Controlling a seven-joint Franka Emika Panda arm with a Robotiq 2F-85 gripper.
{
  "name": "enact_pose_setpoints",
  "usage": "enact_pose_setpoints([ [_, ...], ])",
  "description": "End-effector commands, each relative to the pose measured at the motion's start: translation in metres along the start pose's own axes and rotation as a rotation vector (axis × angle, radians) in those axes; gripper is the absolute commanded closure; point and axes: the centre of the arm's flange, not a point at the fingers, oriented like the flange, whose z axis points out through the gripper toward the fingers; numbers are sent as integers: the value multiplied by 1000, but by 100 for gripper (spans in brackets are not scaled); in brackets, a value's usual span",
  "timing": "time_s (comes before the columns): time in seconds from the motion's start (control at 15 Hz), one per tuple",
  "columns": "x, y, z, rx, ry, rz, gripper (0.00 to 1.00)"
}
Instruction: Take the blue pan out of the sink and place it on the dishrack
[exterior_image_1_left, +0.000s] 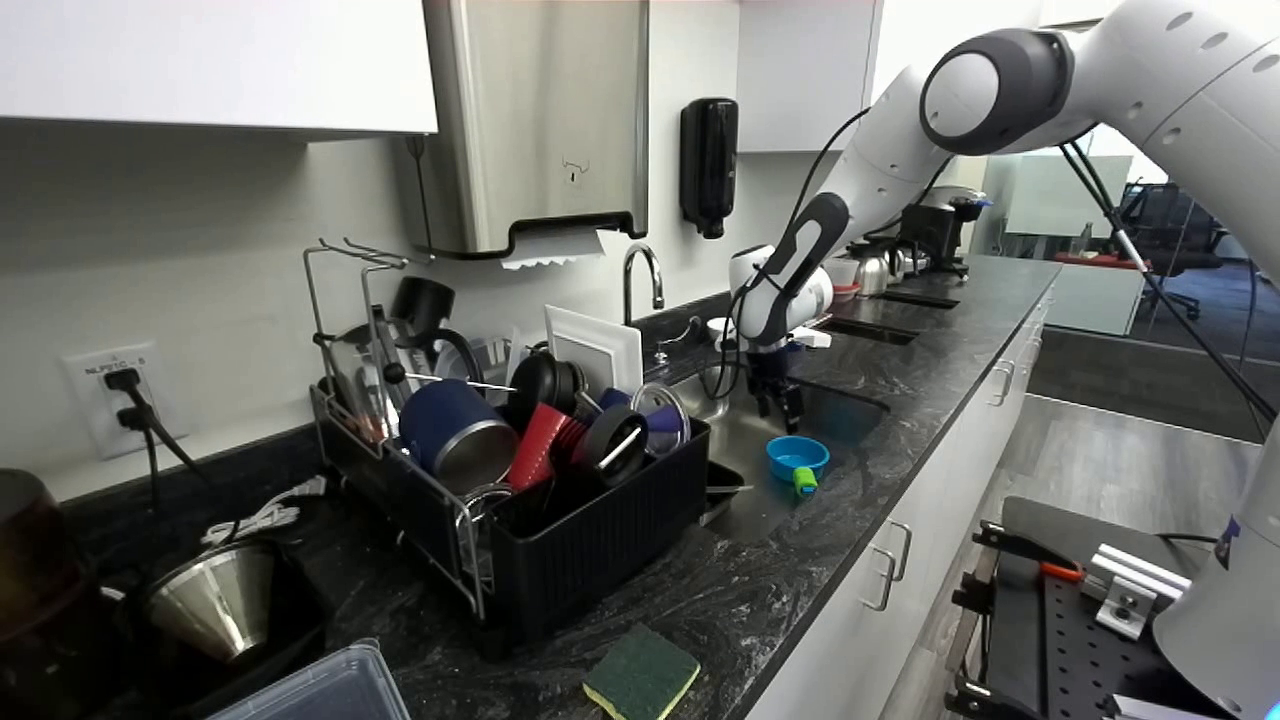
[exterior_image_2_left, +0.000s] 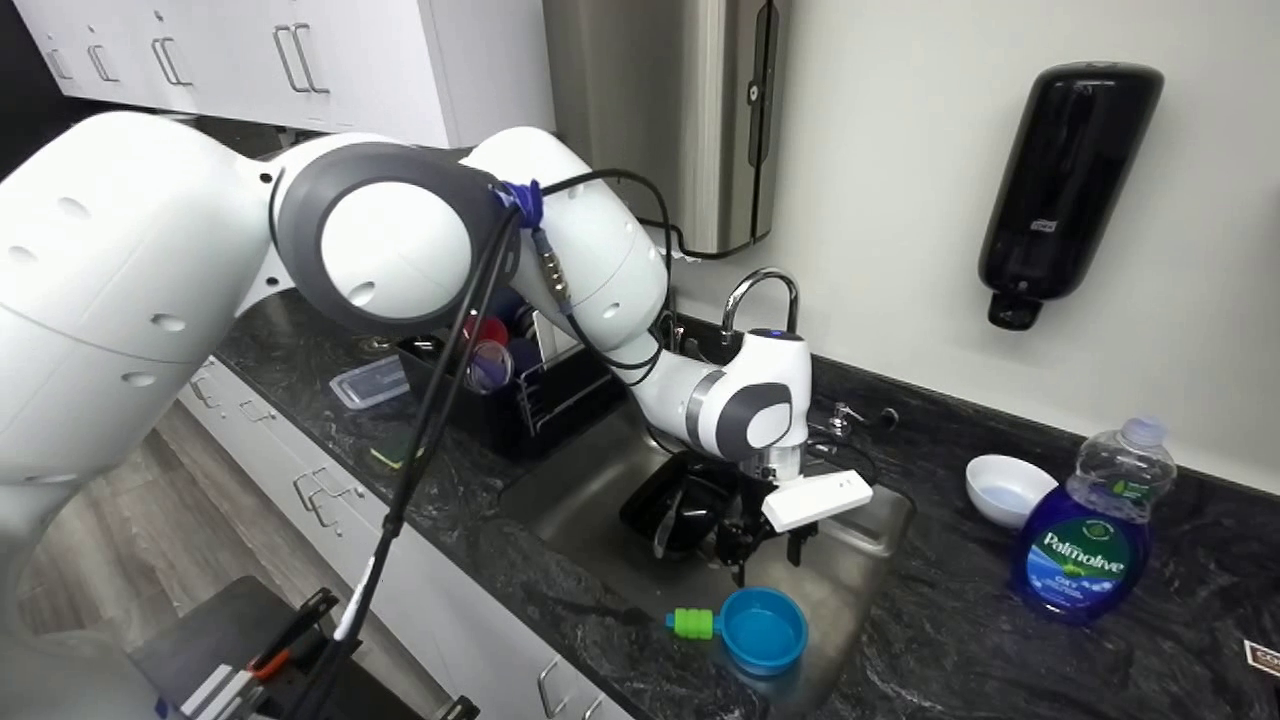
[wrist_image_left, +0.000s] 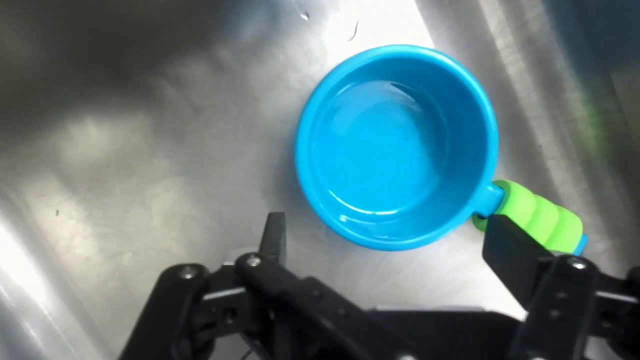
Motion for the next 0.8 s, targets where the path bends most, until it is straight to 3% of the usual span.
enact_pose_setpoints([
  [0.0, 4, 18, 13, -35, 20, -11, 0],
  [0.33, 4, 31, 19, -69, 25, -63, 0],
  [0.73, -3, 42, 32, -54, 21, -137, 0],
])
